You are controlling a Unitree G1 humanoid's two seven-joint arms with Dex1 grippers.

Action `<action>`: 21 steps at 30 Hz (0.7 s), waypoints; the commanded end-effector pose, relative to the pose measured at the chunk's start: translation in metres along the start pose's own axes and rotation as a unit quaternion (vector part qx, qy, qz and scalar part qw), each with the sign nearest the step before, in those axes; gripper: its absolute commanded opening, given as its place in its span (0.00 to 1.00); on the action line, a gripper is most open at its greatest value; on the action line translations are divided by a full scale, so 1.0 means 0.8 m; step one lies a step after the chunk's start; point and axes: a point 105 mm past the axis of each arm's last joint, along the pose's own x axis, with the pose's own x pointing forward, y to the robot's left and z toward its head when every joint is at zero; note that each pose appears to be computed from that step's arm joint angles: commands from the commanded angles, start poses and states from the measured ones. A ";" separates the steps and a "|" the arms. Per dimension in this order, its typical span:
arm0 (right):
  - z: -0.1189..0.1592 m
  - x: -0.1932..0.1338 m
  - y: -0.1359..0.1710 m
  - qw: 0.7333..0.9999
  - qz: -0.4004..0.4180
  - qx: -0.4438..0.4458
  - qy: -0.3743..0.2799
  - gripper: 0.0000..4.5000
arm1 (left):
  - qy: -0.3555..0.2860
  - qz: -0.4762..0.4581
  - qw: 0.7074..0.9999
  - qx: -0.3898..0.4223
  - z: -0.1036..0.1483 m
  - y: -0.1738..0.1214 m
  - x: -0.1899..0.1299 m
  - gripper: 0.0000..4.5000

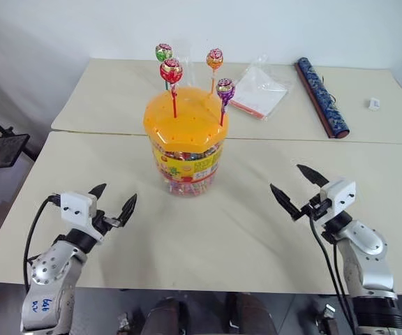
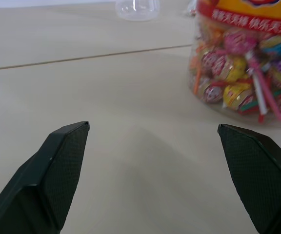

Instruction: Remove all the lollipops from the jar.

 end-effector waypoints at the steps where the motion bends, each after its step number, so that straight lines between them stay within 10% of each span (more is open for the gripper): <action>1: 0.011 -0.007 0.007 0.999 0.050 0.011 -0.007 1.00 | -0.011 -0.035 0.999 0.017 0.011 0.002 -0.007 0.99; 12: 0.155 -0.008 0.010 0.969 0.102 0.092 -0.206 1.00 | -0.181 -0.236 0.937 -0.185 0.153 0.027 -0.014 0.99; 21: 0.216 -0.011 0.021 0.949 0.074 0.083 -0.295 1.00 | -0.234 -0.260 0.914 -0.207 0.187 0.043 0.057 0.99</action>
